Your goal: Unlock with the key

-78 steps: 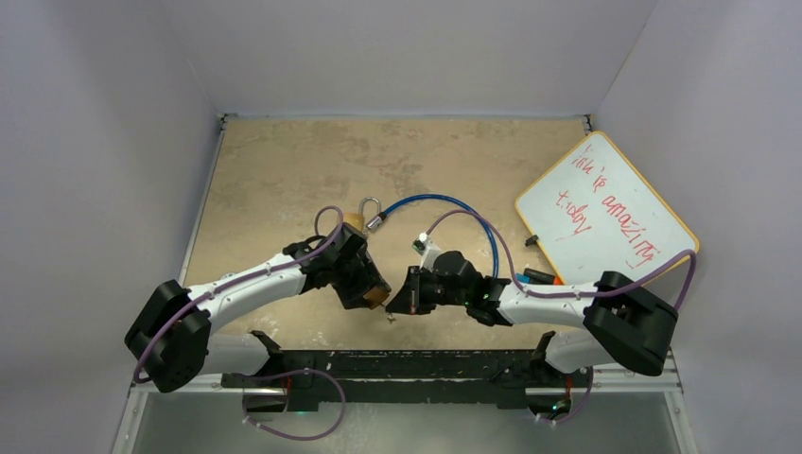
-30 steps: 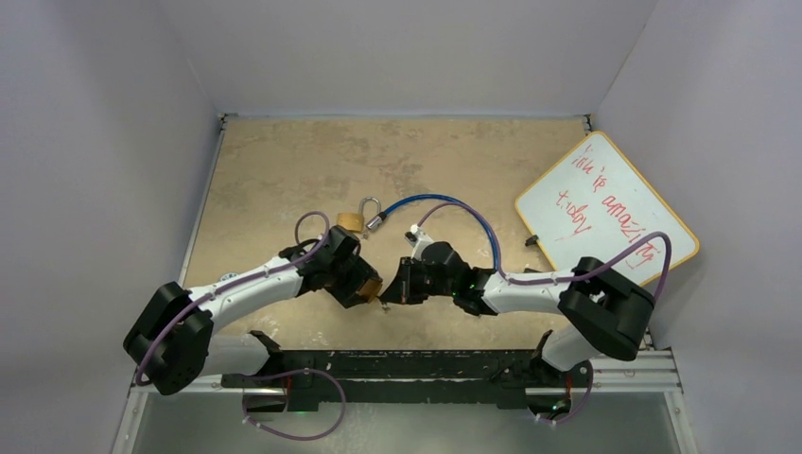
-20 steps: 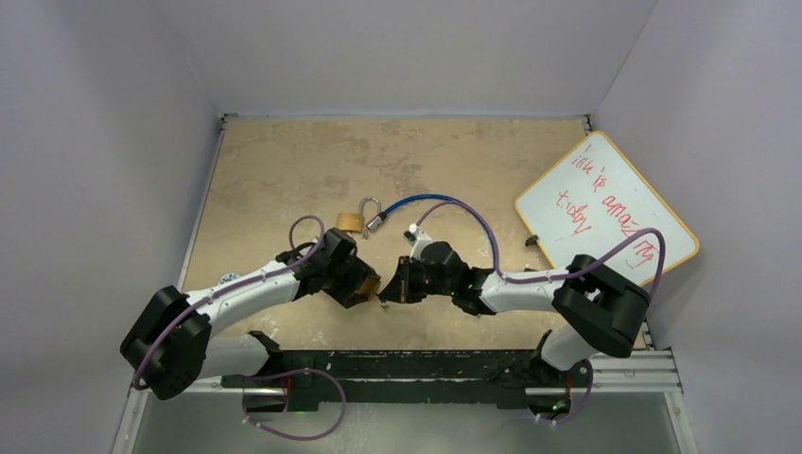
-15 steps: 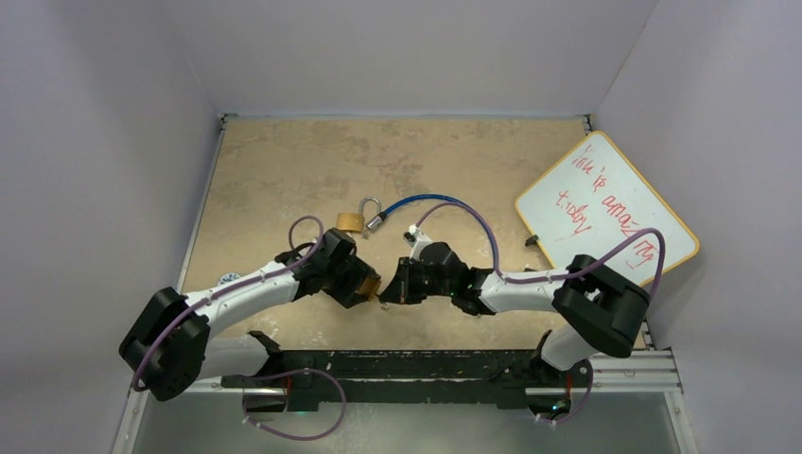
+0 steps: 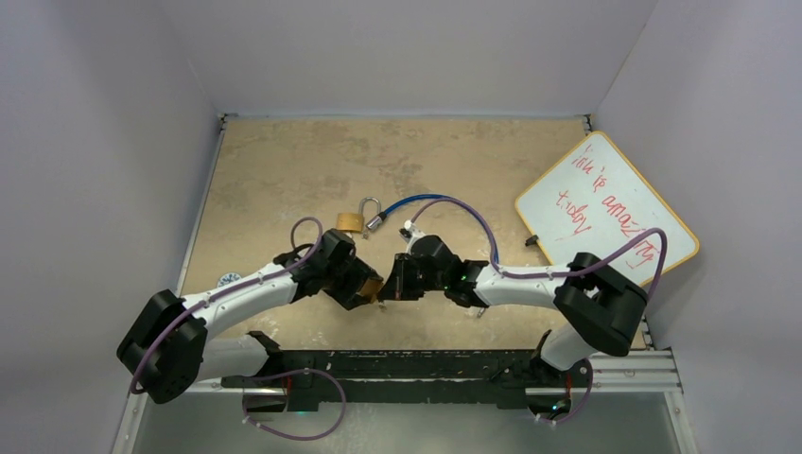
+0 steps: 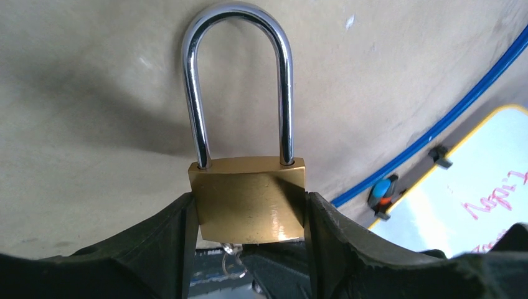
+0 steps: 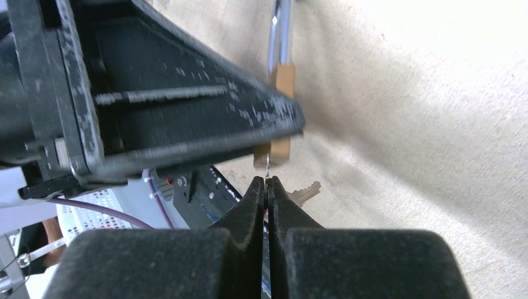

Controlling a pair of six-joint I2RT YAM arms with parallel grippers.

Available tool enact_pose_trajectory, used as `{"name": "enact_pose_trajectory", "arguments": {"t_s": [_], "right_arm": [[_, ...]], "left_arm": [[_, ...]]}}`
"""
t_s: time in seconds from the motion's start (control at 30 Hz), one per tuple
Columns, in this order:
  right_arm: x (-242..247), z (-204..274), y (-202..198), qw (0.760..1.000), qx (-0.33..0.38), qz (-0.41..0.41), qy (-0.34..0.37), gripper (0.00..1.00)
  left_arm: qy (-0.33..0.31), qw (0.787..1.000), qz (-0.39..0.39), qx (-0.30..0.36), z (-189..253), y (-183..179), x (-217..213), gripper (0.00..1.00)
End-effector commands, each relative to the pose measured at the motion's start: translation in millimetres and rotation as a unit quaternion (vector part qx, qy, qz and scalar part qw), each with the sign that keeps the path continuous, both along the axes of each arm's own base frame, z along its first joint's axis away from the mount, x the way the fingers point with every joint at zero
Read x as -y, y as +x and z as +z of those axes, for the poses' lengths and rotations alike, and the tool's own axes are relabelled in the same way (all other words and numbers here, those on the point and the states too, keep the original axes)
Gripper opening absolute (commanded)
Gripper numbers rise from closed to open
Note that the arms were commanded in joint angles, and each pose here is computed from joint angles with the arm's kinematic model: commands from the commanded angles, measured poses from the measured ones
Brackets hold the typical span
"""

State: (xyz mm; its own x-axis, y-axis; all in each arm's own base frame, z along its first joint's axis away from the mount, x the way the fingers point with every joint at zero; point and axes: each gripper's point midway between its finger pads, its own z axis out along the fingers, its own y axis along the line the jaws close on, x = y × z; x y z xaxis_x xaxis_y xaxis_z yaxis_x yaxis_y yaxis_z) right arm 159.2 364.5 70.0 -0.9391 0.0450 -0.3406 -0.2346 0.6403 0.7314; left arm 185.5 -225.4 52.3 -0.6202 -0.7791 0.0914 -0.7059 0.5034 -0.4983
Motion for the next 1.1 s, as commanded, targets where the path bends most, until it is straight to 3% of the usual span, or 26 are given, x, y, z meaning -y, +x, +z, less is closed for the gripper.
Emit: {"name": "enact_pose_trajectory", "arguments": {"t_s": [0.0, 0.17, 0.4, 0.53, 0.7, 0.93, 1.07], "right_arm": [[-21, 43, 35, 0.993, 0.11, 0.0, 0.036, 0.0], [-25, 47, 46, 0.983, 0.174, 0.052, -0.011, 0.0], [-27, 36, 42, 0.994, 0.111, 0.016, -0.005, 0.0], [-29, 54, 40, 0.994, 0.046, -0.015, 0.094, 0.0], [-21, 98, 30, 0.973, -0.025, -0.044, 0.225, 0.0], [-9, 149, 16, 0.911, -0.125, -0.069, 0.388, 0.0], [-3, 157, 16, 0.886, -0.155, -0.08, 0.43, 0.0]], "left_arm": [[-0.121, 0.988, -0.087, 0.03, 63, -4, 52, 0.1], [-0.12, 0.988, -0.095, 0.029, 64, -5, 54, 0.1], [-0.15, 0.983, -0.096, 0.04, 77, -2, 62, 0.1], [-0.128, 0.982, -0.104, 0.096, 88, 11, 58, 0.09], [-0.109, 0.973, -0.104, 0.173, 108, 23, 48, 0.06], [-0.15, 0.95, -0.077, 0.264, 139, 31, 41, 0.04], [-0.15, 0.937, -0.063, 0.308, 154, 36, 33, 0.03]]}}
